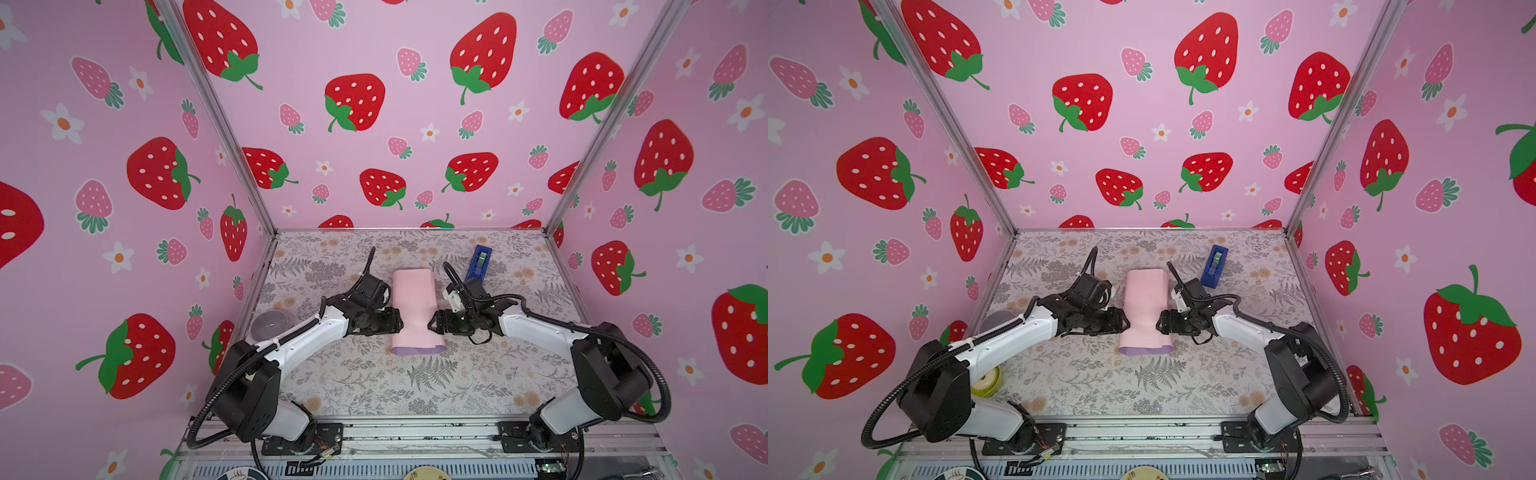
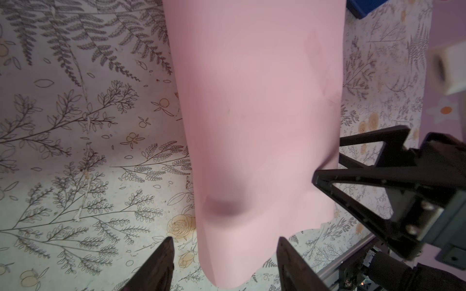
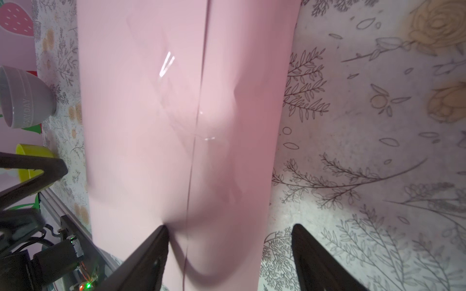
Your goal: Wrap the gift box in paper
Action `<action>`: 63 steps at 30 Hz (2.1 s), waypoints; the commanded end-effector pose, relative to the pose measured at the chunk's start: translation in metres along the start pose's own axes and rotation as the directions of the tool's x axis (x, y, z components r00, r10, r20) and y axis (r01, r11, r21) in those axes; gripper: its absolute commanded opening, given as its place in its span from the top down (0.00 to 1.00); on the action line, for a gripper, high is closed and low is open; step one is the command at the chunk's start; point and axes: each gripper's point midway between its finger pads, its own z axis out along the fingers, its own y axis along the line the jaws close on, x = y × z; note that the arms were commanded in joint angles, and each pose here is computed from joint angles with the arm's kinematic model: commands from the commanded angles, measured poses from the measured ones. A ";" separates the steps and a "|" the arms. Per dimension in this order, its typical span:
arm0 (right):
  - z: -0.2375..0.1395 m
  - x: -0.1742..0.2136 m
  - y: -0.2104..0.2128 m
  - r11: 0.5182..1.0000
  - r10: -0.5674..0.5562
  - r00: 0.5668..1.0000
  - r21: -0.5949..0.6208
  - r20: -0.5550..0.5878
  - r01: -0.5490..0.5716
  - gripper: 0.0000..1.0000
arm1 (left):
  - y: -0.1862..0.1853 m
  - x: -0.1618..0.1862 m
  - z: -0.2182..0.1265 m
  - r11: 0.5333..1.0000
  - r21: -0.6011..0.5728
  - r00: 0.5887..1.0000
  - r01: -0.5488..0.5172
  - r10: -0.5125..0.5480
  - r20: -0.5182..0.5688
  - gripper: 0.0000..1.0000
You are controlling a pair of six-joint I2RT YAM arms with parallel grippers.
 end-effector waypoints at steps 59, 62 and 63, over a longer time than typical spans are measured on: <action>0.034 -0.040 -0.009 0.991 -0.045 0.907 0.134 0.419 -0.013 0.83 | 0.051 -0.007 0.061 0.978 -0.206 0.997 0.041 -0.026 0.078 0.63; 0.035 -0.041 -0.007 0.992 -0.045 0.907 0.127 0.419 -0.009 0.86 | 0.052 -0.016 0.053 0.971 -0.237 0.994 0.025 0.002 0.113 0.60; 0.035 -0.040 -0.008 0.992 -0.045 0.907 0.128 0.418 -0.010 0.86 | 0.052 -0.020 0.051 0.970 -0.243 0.993 0.017 0.012 0.119 0.60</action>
